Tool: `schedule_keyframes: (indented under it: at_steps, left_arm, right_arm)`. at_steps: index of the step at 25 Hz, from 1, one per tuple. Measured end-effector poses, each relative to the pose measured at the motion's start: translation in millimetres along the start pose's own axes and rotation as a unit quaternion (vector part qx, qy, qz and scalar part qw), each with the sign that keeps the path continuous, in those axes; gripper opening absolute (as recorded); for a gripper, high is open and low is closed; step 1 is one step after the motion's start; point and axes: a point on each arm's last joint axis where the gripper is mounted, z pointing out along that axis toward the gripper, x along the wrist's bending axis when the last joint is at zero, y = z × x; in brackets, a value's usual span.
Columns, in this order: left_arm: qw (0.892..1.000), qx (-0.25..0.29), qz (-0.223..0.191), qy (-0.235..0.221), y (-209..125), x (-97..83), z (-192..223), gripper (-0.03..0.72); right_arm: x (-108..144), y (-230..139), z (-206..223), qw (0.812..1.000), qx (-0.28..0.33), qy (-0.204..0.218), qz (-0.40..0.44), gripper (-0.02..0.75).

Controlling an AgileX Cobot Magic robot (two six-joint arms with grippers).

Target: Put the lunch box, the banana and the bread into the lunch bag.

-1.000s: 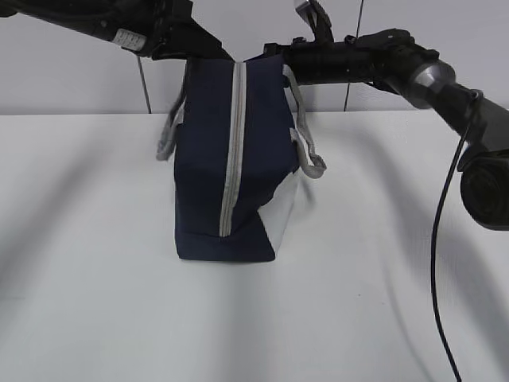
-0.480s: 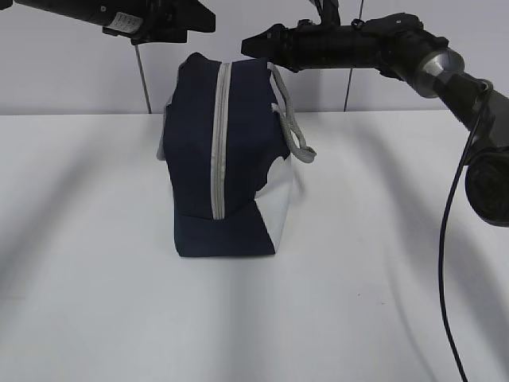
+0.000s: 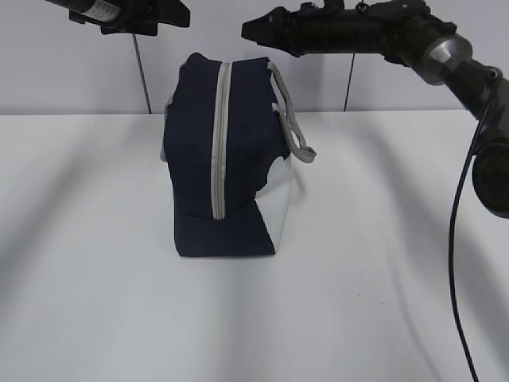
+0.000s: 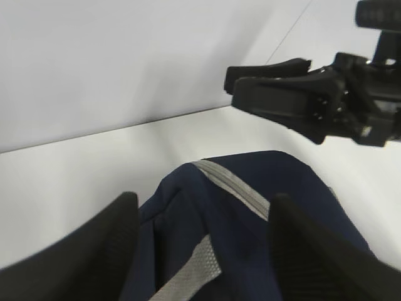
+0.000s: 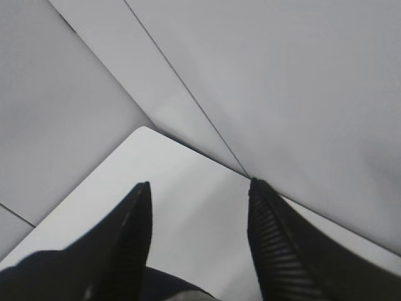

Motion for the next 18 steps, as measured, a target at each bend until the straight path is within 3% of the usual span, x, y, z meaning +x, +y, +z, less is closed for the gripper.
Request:
schedule_keyframes:
  at_steps: [7, 12, 18]
  left_arm:
    - [0.997, 0.043, -0.003, 0.063, 2.2, -1.5, -27.7, 0.448]
    - [0.993, 0.102, -0.004, 0.065, -1.3, -12.7, -53.5, 0.428]
    - [0.987, 0.126, 0.010, 0.102, 1.9, -28.9, -105.4, 0.414]
  right_arm:
    - [28.6, 34.2, -18.8, 1.000, 0.003, 0.004, -0.003, 0.371]
    - [47.7, 43.2, -35.0, 1.000, 0.024, 0.000, 0.014, 0.371]
    - [79.8, 62.2, -61.6, 0.999, 0.029, -0.001, 0.018, 0.371]
